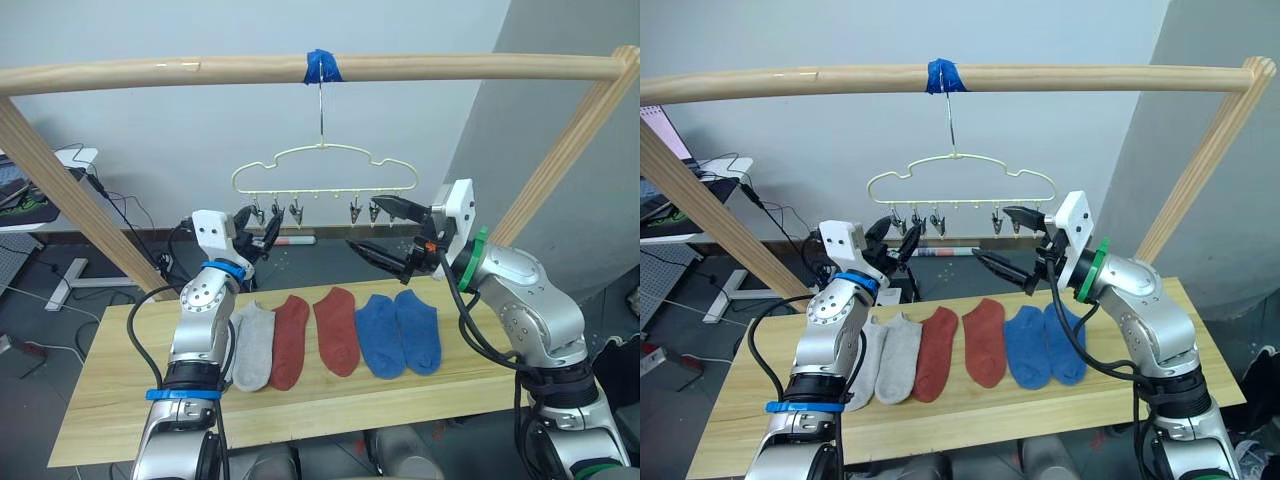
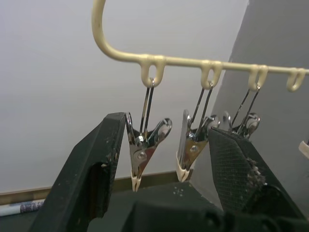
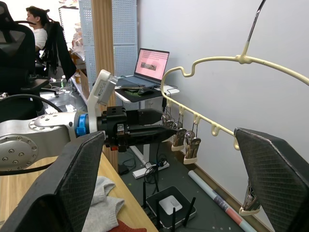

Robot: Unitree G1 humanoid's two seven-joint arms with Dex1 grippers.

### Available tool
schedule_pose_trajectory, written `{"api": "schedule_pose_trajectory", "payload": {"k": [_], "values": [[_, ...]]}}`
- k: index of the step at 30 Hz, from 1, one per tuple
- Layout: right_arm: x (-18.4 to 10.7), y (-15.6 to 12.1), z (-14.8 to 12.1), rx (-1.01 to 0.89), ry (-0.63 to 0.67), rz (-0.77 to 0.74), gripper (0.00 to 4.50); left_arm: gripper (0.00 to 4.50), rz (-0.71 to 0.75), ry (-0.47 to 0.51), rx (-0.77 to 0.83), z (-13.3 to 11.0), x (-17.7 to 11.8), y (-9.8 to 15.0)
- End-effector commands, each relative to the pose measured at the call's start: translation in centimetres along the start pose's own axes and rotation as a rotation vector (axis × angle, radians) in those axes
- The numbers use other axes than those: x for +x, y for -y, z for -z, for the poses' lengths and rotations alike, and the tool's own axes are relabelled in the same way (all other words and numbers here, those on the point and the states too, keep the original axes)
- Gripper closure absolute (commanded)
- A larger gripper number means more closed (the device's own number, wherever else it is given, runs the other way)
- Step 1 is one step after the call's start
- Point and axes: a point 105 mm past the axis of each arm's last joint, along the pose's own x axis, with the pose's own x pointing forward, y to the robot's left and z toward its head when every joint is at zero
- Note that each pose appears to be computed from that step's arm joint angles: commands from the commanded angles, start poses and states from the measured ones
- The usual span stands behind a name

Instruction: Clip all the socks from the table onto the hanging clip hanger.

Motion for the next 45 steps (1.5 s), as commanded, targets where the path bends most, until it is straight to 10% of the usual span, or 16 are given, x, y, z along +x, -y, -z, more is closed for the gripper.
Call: {"api": "schedule_pose_trajectory", "payload": {"k": [1,45], "values": [[0.3,-0.2,-1.2,-0.029,0.031,-0.031,0.00,1.52,-0.023,0.060,0.009,-1.6,0.2,-0.5],[0.3,-0.1,-1.4,-0.037,0.023,-0.039,0.00,1.52,-0.052,0.067,0.079,-1.6,1.4,-2.0]]}}
